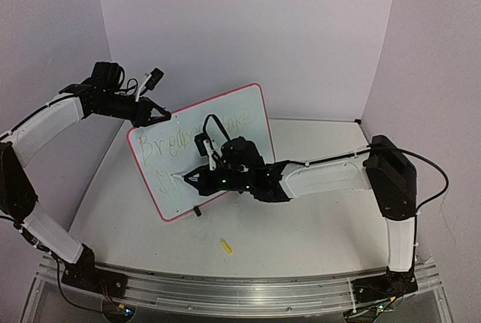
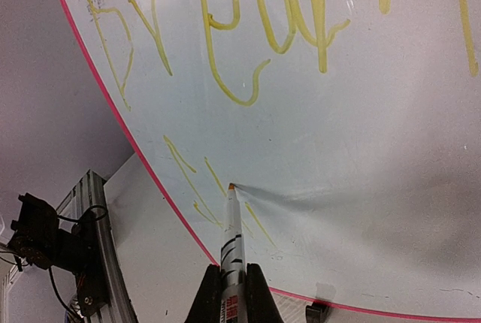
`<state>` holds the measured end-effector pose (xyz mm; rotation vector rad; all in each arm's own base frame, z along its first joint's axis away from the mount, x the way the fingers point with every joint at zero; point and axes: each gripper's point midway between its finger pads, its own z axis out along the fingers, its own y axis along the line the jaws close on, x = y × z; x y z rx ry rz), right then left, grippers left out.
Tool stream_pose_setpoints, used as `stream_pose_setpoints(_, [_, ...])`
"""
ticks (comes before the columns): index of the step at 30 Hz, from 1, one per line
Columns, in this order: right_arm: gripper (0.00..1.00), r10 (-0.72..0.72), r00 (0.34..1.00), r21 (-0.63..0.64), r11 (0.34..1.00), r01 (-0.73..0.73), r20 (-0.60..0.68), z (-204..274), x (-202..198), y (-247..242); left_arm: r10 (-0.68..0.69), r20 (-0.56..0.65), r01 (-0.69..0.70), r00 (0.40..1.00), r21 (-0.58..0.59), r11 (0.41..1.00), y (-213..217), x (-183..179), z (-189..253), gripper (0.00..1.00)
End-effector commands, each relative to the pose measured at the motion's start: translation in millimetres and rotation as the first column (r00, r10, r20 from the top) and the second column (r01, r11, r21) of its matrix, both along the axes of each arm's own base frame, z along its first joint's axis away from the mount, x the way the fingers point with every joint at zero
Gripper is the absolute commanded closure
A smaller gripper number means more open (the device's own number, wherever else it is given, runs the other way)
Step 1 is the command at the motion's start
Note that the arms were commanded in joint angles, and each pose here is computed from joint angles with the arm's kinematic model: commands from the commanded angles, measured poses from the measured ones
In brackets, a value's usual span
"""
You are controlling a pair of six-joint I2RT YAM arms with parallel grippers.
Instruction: Write a sentence on the whiteboard
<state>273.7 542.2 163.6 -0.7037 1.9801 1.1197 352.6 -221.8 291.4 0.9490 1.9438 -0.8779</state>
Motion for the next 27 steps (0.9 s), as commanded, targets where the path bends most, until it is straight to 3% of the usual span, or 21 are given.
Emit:
stream_pose_setpoints(1, [1.0, -0.035, 0.999, 0.038, 0.999, 0.034, 0.023, 13, 10, 5, -0.092, -0.163, 0.101, 0.982, 0.044, 0.994, -20, -25, -51, 1.0])
stream_pose_setpoints(16, [1.0, 0.004, 0.999, 0.098, 0.995, -0.01, 0.055, 40, -8, -16, -0.094, -0.159, 0.102, 0.983, 0.045, 0.994, -21, -26, -50, 1.0])
stream_pose_setpoints(27, [1.0, 0.032, 0.999, 0.141, 0.99, -0.027, -0.029, 25, 6, -29, -0.092, -0.161, 0.101, 0.983, 0.047, 0.994, -21, -26, -51, 1.0])
